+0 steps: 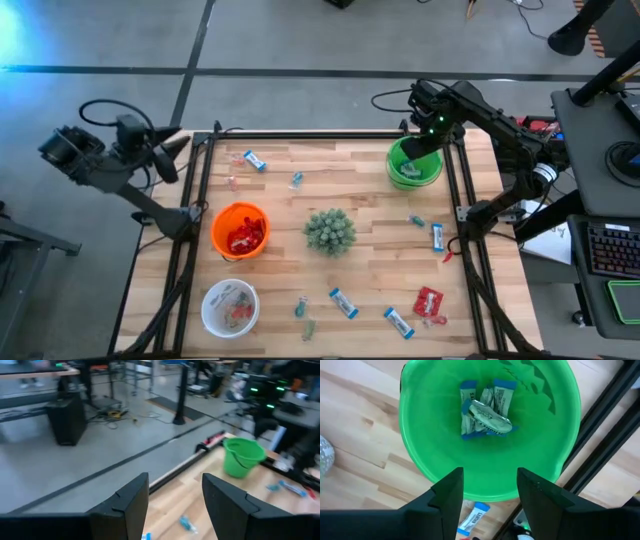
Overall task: Sort candy
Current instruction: Put the orange gummy into the white bucket
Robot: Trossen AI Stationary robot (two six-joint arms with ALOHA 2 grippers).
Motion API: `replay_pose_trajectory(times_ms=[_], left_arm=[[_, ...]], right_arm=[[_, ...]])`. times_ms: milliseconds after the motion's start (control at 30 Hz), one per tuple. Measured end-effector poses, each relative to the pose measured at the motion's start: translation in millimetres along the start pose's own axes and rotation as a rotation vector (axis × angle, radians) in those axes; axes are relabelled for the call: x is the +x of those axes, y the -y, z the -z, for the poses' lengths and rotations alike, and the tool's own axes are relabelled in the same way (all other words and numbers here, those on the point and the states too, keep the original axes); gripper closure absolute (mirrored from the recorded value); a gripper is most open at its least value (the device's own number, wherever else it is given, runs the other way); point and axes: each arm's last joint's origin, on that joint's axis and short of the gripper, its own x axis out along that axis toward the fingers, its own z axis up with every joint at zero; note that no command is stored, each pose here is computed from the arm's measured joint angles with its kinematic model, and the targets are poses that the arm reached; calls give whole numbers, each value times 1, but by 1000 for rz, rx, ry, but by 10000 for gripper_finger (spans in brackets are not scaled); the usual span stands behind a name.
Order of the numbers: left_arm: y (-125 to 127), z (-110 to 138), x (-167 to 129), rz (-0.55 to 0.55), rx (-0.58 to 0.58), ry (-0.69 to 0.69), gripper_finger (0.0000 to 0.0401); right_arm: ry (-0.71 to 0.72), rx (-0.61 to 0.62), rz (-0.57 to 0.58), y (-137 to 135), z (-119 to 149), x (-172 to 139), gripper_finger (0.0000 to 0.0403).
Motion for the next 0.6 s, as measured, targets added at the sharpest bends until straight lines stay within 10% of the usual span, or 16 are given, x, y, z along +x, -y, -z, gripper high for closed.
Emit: replay_pose_trajectory(times_ms=[300, 600], left_arm=[[-8, 0, 0, -150, -92, 4, 233], [36, 2, 27, -247, -31, -84, 233]], right_arm=[[-4, -60, -12, 0, 0, 0, 229], [8, -140, -13, -1, -1, 0, 229]])
